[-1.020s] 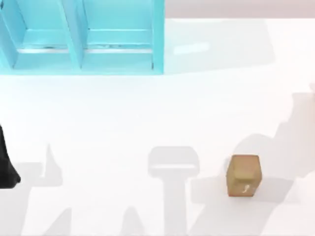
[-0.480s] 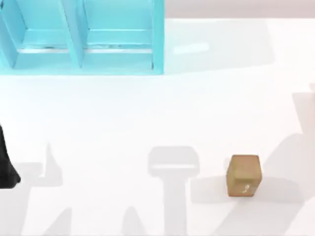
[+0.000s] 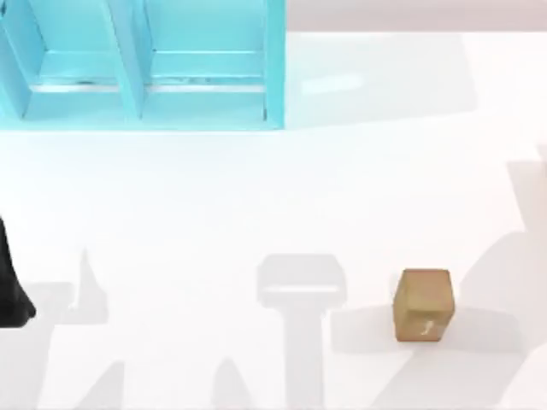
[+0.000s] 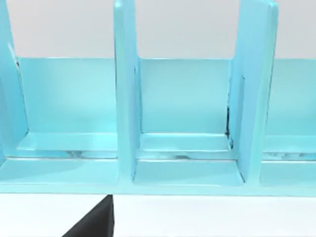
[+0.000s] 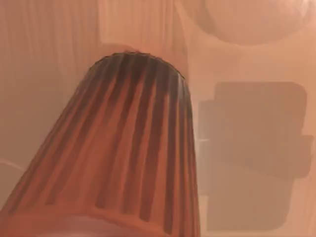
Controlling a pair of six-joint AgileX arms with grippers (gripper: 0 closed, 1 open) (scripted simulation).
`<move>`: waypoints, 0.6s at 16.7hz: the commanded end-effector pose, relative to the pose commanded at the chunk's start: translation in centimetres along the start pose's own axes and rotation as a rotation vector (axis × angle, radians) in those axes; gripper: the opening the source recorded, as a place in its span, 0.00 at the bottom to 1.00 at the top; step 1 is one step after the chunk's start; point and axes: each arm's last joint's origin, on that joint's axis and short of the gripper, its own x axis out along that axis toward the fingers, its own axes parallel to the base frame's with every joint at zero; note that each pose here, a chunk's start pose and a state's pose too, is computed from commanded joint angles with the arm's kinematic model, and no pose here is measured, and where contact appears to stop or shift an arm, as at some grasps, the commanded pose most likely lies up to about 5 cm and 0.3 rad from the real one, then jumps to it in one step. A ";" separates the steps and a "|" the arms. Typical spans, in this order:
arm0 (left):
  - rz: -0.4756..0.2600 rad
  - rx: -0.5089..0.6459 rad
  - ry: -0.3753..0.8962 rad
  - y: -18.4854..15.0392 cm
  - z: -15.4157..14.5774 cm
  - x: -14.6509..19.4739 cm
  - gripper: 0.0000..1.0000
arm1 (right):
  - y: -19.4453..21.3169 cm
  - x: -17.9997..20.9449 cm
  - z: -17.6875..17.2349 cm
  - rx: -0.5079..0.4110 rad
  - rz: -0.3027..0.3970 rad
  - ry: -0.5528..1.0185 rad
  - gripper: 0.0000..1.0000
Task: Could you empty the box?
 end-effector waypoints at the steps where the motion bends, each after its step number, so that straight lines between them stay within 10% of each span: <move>1: 0.000 0.000 0.000 0.0 0.0 0.0 1.00 | 0.0 0.0 0.0 0.000 0.000 0.000 0.62; 10: 0.000 0.000 0.000 0.0 0.0 0.0 1.00 | 0.0 0.0 0.0 0.000 0.000 0.000 0.00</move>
